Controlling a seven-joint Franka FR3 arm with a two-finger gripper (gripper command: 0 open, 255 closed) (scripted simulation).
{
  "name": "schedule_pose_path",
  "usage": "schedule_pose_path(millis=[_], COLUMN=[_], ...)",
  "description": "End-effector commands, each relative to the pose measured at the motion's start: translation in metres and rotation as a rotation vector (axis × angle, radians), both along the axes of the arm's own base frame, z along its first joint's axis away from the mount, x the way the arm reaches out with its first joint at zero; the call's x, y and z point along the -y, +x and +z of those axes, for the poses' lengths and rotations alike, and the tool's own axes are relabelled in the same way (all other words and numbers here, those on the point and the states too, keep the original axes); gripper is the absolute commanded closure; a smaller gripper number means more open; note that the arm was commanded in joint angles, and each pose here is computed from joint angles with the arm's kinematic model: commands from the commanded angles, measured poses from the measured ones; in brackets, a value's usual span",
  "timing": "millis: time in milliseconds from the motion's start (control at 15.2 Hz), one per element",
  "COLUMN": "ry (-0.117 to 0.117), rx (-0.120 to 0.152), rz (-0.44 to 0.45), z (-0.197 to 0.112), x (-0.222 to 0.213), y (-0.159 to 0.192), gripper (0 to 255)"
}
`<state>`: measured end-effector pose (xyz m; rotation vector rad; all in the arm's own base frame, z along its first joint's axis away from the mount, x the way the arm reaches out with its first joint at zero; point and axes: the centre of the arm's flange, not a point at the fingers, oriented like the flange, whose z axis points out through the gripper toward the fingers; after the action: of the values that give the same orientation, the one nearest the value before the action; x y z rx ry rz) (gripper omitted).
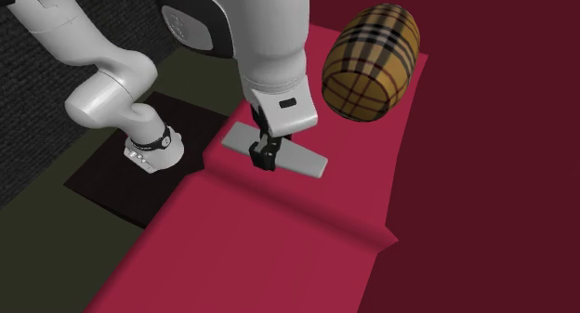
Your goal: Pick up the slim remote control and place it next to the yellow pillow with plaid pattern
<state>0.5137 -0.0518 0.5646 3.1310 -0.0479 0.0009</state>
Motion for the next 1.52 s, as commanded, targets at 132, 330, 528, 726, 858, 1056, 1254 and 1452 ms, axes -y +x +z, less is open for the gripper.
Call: schedule_pose_path(millis=[132,330,528,726,858,1056,1254,1452], ry=[0.0,0.0,0.0,0.0,0.0,0.0,0.0,0.0], rx=[0.0,0.0,0.0,0.0,0.0,0.0,0.0,0.0], rz=[0.0,0.0,0.0,0.0,0.0,0.0,0.0,0.0], z=[0.022,0.037,0.053,0.069,0.08,0.083,0.083,0.084], x=[-0.001,-0.001,-0.001,-0.001,-0.001,-0.025,-0.062,-0.099], y=[-0.001,-0.001,-0.001,-0.001,-0.001,-0.01,-0.025,-0.04], gripper=[255,255,255,255,255,255,255,255])
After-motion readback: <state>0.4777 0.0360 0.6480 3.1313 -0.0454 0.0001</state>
